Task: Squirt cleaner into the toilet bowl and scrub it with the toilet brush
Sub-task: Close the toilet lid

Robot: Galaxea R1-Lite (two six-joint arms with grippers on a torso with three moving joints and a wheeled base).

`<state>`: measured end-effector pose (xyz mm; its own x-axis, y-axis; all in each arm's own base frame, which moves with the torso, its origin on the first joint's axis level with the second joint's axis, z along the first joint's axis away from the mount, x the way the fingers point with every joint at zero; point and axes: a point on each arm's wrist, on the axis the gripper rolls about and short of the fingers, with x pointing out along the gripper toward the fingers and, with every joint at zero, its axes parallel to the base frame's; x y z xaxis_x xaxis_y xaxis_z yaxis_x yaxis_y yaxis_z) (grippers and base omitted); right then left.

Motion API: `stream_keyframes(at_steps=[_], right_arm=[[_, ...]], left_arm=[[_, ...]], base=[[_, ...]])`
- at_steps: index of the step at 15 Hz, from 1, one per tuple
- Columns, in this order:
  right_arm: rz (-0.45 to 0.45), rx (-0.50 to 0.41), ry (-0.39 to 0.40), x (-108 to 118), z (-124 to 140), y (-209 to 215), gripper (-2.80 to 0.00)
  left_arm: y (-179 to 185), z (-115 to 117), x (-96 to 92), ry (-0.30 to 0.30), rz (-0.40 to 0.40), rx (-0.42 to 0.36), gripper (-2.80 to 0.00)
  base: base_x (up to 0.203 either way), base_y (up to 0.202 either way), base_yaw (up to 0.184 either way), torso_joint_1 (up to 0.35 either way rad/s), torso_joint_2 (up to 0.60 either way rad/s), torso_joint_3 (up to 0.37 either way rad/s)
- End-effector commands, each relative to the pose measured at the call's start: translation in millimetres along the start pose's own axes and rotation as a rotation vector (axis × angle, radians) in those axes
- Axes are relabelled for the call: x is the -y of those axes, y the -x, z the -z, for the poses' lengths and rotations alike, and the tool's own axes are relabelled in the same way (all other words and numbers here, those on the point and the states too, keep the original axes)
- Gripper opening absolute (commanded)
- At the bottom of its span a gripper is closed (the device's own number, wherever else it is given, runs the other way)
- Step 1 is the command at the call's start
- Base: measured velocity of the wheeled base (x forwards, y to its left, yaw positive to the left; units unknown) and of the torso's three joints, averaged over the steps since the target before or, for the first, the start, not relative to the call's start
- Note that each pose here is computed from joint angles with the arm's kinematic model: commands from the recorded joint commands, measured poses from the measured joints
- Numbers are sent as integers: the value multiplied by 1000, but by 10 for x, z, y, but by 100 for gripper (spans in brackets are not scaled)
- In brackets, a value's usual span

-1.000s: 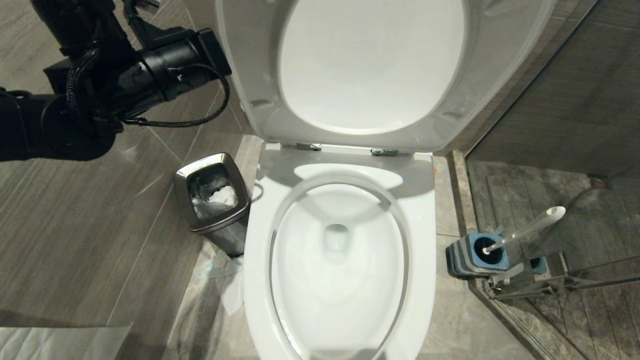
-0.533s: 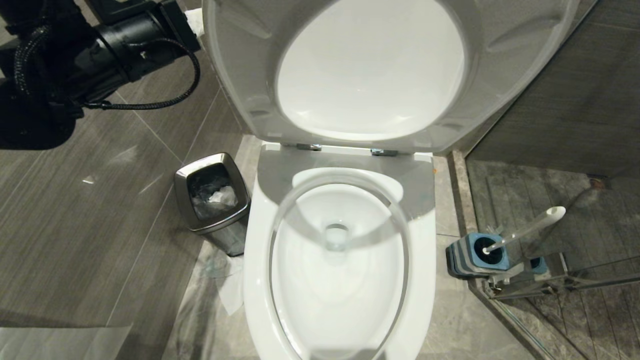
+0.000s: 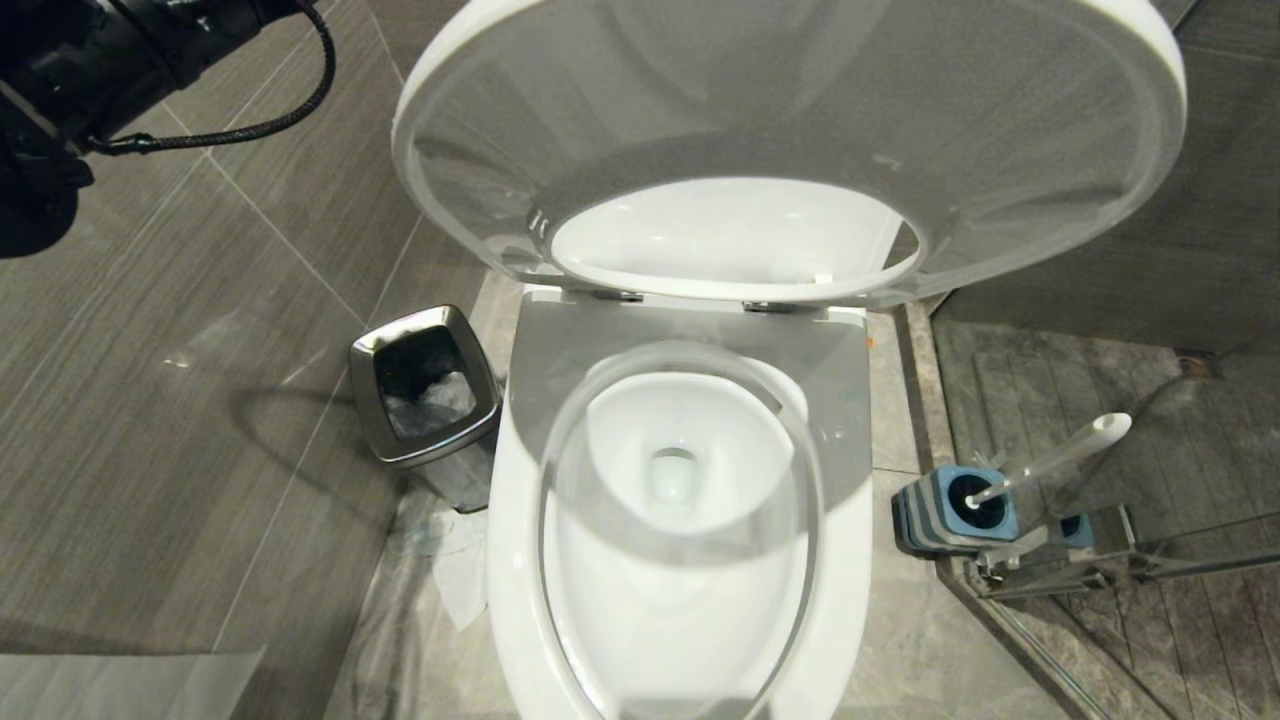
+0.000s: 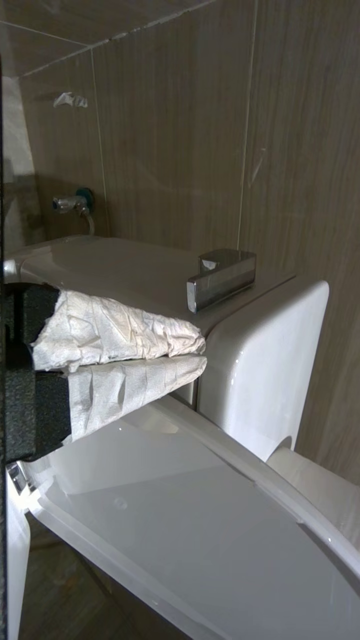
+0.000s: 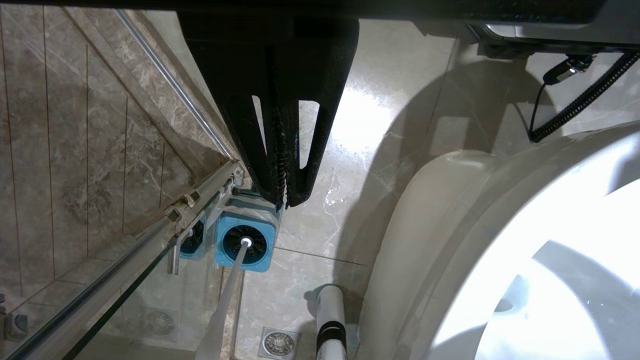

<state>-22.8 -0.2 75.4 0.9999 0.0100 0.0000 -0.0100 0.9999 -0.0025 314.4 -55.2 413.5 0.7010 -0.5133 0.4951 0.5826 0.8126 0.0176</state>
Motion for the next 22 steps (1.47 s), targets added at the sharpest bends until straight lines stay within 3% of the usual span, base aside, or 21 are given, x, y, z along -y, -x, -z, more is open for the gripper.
stream_keyframes(at_steps=[1, 7, 11, 16, 22], right_arm=[[-1, -2, 1, 0, 4, -1, -280], [-1, -2, 1, 0, 4, -1, -280], [-1, -1, 1, 0, 3, -1, -280], [-1, -1, 1, 0, 3, -1, -280], [-1, -2, 1, 0, 4, -1, -280]], left_arm=[[-8, 5, -9, 2, -3, 2, -280], [-79, 70, -67, 19, -65, 17, -280], [-271, 241, -195, 18, -122, 34, -280], [-542, 720, -251, 39, -105, -7, -280], [-569, 838, -263, 48, -100, -30, -280]], base=[[0, 0, 0, 0, 0, 0], [0, 0, 0, 0, 0, 0], [0, 0, 0, 0, 0, 0], [0, 0, 0, 0, 0, 0], [0, 0, 0, 0, 0, 0]])
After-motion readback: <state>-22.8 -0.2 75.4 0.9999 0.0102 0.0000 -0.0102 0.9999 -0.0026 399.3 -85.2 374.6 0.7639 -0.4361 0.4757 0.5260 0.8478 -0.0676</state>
